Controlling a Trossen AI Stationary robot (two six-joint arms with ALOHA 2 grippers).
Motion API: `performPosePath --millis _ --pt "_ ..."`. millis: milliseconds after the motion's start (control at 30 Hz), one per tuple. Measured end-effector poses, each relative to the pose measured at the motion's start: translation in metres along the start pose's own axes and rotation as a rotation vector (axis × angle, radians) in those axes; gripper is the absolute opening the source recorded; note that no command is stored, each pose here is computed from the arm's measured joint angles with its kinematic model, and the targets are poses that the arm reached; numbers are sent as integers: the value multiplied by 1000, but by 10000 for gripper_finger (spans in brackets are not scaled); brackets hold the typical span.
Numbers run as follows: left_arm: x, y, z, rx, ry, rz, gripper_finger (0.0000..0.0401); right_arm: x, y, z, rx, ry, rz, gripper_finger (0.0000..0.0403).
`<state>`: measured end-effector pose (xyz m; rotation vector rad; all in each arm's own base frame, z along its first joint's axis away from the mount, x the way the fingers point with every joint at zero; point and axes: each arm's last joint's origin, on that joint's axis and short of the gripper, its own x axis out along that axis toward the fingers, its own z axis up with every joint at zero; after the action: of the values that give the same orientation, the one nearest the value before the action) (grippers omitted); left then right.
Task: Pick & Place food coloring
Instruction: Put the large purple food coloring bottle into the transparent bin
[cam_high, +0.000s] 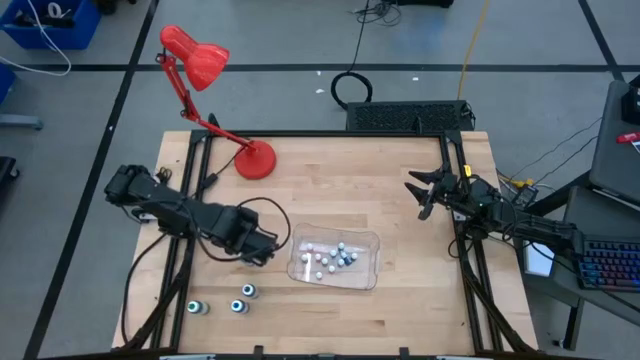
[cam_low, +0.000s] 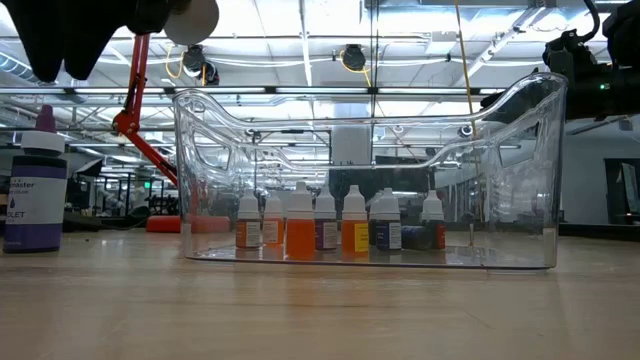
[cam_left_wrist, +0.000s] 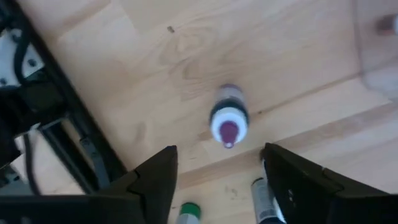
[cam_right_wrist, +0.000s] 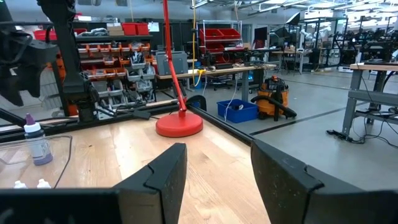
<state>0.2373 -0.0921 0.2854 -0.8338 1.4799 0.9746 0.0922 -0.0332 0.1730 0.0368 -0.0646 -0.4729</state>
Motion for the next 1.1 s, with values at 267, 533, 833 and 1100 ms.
performPosePath --millis 267,533,833,1100 --pt "13 -9 -15 40 -67 -68 279 0 0 0 0 0 0 167" --pt "49 -6 -19 30 -63 -19 280 0 0 0 0 0 0 167" --pt "81 -5 -20 63 -14 -33 280 0 0 0 0 0 0 167" --pt "69 -10 -19 145 -74 -63 280 0 0 0 0 0 0 167"
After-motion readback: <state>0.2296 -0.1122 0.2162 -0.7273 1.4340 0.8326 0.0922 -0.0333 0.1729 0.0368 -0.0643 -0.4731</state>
